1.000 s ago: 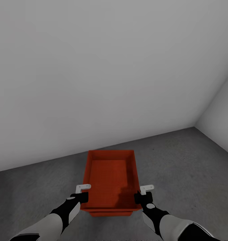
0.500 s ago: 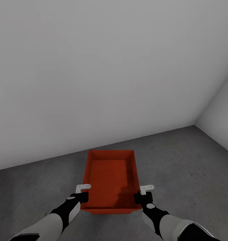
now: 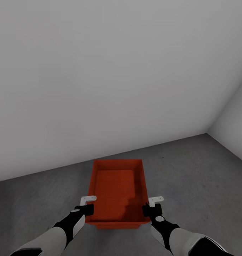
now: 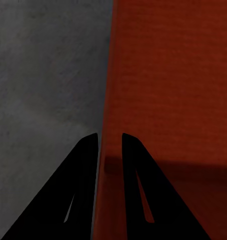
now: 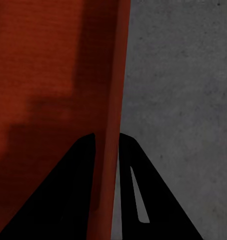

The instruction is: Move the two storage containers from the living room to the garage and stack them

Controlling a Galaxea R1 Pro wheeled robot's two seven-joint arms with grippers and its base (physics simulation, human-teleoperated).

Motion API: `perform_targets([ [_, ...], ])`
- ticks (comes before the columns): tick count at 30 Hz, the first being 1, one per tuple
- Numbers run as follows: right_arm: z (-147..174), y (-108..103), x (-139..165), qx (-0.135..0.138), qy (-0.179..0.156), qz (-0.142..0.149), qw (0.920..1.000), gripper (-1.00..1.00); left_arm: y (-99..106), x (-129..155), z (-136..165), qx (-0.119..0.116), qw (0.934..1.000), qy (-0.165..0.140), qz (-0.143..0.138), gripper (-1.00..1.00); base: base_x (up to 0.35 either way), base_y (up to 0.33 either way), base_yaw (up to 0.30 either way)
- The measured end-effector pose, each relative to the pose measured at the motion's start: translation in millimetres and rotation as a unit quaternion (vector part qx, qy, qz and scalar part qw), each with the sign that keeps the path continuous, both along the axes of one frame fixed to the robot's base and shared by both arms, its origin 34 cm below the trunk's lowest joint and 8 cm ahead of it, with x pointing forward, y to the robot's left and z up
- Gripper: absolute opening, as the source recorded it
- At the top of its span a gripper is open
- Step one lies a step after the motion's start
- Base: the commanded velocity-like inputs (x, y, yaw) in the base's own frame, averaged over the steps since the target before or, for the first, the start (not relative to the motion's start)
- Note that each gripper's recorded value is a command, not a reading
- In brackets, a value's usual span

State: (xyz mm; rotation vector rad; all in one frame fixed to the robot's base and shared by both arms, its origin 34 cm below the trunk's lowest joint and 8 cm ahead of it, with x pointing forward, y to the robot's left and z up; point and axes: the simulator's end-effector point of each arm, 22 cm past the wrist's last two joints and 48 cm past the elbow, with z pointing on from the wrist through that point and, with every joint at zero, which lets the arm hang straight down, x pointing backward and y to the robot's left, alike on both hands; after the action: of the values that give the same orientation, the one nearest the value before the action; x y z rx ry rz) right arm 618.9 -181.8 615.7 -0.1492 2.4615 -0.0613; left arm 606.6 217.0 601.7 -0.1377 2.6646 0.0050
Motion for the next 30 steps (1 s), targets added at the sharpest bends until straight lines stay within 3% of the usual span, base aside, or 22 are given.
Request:
perform_targets([
  [30,-0.3,-0.9,0.0,-0.001,0.000,-0.001,1.0000,-1.00,-0.8,0.9,0.5,0.003,1.0000,0.000,-0.001,-1.00,0.025,0.000,0.000],
])
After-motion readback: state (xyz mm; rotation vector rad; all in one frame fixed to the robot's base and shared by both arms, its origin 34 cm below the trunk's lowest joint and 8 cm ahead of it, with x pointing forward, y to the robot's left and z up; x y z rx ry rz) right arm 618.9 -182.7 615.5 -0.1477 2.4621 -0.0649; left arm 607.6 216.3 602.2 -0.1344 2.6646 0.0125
